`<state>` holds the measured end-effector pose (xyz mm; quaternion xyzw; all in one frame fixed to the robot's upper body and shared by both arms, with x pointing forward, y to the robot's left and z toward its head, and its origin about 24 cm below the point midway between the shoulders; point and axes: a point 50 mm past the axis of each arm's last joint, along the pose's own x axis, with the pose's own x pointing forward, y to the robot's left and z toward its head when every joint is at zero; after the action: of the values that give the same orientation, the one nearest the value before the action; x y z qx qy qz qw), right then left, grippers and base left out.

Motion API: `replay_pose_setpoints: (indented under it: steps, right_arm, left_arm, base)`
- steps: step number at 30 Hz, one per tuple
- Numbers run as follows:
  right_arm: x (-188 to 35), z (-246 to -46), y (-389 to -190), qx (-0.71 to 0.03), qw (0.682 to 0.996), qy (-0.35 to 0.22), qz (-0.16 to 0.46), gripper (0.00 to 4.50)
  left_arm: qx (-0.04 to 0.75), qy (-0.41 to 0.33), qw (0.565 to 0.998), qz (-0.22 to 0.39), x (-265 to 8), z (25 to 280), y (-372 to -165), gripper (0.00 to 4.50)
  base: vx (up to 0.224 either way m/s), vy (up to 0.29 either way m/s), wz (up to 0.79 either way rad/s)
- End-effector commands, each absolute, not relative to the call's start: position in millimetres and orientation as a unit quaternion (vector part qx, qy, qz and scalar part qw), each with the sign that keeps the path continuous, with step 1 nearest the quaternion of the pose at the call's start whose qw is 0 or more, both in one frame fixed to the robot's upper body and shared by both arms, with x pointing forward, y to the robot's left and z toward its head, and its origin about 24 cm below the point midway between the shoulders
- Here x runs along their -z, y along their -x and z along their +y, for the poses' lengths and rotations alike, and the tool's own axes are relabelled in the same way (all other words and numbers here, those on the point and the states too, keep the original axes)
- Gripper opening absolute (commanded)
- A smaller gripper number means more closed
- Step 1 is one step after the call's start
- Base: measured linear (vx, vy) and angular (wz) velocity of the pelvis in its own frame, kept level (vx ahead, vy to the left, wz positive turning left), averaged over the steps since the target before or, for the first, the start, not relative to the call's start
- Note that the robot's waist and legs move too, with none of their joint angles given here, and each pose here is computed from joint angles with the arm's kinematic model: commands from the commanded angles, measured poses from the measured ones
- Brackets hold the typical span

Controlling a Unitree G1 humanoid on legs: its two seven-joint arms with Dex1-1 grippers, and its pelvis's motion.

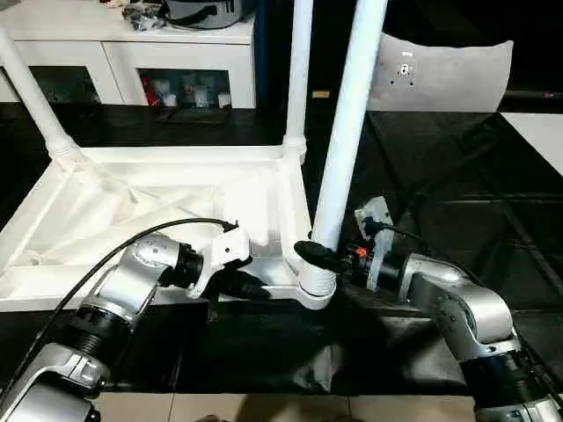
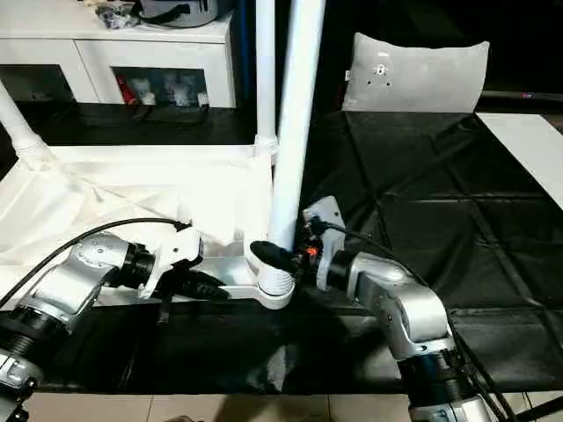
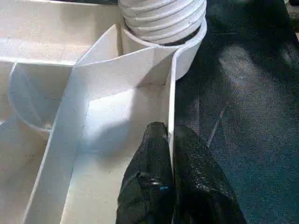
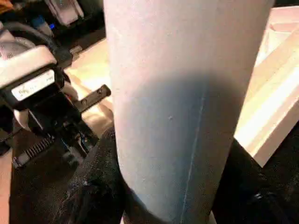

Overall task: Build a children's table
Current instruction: Insert table leg to table base

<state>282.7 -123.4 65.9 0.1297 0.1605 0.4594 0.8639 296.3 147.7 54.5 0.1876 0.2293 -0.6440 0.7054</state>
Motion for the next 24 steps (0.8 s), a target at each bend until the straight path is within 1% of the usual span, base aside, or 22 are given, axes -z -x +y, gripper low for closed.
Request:
replay_pose_setpoints:
  steps: [1,3,8,12,14,15,16,17,19,21,24]
  right_arm:
    - [-45,-131.0,-275.1,-0.43,0.871,-0.15,0.186,1.9]
    - [-39,-133.0,-271.4,-0.414,0.878,-0.159,0.178,1.9]
    - [-32,-136.0,-262.7,-0.386,0.89,-0.186,0.157,1.9]
    - [-26,-136.7,-252.1,-0.378,0.897,-0.174,0.146,1.9]
    - [-24,-135.3,-248.1,-0.381,0.902,-0.136,0.147,1.9]
    - [-24,-135.3,-248.1,-0.381,0.902,-0.136,0.147,1.9]
    - [-14,-135.2,-244.4,-0.392,0.902,-0.054,0.17,1.9]
    - [-14,-135.2,-244.4,-0.392,0.902,-0.054,0.17,1.9]
    - [-9,-135.8,-243.1,-0.399,0.898,-0.018,0.184,1.9]
    - [-8,-135.4,-244.2,-0.407,0.894,-0.002,0.189,1.9]
    - [-8,-135.3,-244.3,-0.411,0.892,0.005,0.19,1.9]
  left_arm:
    - [0.636,-0.185,0.726,0.188,-73,147,-307,0.0]
    - [0.632,-0.186,0.729,0.187,-73,147,-308,0.0]
    - [0.624,-0.181,0.738,0.183,-75,148,-312,0.0]
    - [0.622,-0.179,0.741,0.181,-75,149,-314,0.0]
    - [0.621,-0.179,0.741,0.181,-75,149,-314,0.0]
    - [0.621,-0.179,0.741,0.181,-75,149,-314,0.0]
    - [0.62,-0.18,0.742,0.181,-75,149,-315,0.0]
    - [0.62,-0.18,0.742,0.181,-75,149,-315,0.0]
    - [0.621,-0.18,0.741,0.181,-75,149,-314,0.0]
    - [0.622,-0.183,0.739,0.183,-74,150,-314,0.0]
    - [0.622,-0.184,0.738,0.183,-74,150,-313,0.0]
  base:
    - [0.0,0.0,0.0]
    - [0.0,0.0,0.0]
    - [0.0,0.0,0.0]
    - [0.0,0.0,0.0]
    - [0.0,0.0,0.0]
    - [0.0,0.0,0.0]
    - [0.0,0.0,0.0]
    - [0.0,0.0,0.0]
    - [0.0,0.0,0.0]
    - [0.0,0.0,0.0]
    - [0.0,0.0,0.0]
